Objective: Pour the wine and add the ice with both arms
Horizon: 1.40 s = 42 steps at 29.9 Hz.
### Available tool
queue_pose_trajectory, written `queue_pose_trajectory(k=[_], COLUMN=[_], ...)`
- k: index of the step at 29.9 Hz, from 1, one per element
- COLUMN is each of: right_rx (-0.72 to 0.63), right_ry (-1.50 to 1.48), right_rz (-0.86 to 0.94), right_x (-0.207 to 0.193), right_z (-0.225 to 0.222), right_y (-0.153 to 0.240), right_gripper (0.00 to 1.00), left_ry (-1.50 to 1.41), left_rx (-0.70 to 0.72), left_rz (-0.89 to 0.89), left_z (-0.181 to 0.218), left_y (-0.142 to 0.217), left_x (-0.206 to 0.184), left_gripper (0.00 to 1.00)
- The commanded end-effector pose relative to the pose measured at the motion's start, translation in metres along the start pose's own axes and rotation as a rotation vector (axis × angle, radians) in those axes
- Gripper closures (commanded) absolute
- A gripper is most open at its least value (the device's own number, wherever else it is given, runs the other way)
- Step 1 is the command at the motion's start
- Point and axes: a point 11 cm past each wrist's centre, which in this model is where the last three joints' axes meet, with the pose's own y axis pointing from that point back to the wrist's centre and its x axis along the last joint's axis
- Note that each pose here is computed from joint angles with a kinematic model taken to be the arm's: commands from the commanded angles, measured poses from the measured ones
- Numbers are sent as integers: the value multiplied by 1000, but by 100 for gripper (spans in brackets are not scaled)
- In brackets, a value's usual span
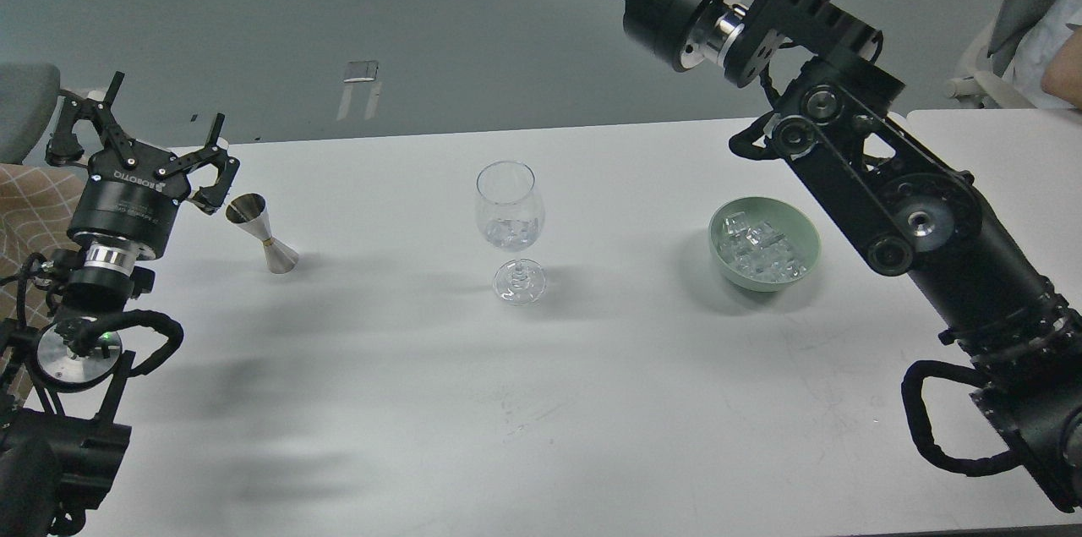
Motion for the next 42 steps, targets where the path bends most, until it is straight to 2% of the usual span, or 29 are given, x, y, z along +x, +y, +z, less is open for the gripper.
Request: queue_pose_trajectory(k=[1, 7, 9, 14, 21, 30, 36, 42], right_rx=[10, 8, -10, -30, -29, 13, 41, 39], right_ry=[-274, -586, -723, -981, -1319, -1551, -1580, -1591], right_rz=[68, 208, 274, 384, 495, 561, 549, 563], right_x=[21, 67, 81, 90, 75, 45, 33, 31], right_z=[15, 53, 78, 119, 162, 182, 178, 181], right_y=[4, 29, 43, 60, 82, 92, 84, 86], right_gripper=[0, 0, 0, 0, 0, 0, 0, 0], left_ry=[1, 8, 10, 12, 15, 23, 11, -33], left_rx=[-23, -29, -32, -28, -26, -20, -18, -31], left_rz=[-10, -16, -15, -22, -27, -31, -28, -33], left_z=[3, 1, 0, -3, -6, -10, -7, 4], left_y=[-2, -2, -2, -2, -7, -10, -12, -30], left_x=[-2, -3, -3, -5, -10, -13, -13, -25], left_gripper=[2, 2, 2, 2, 2, 2, 2, 2])
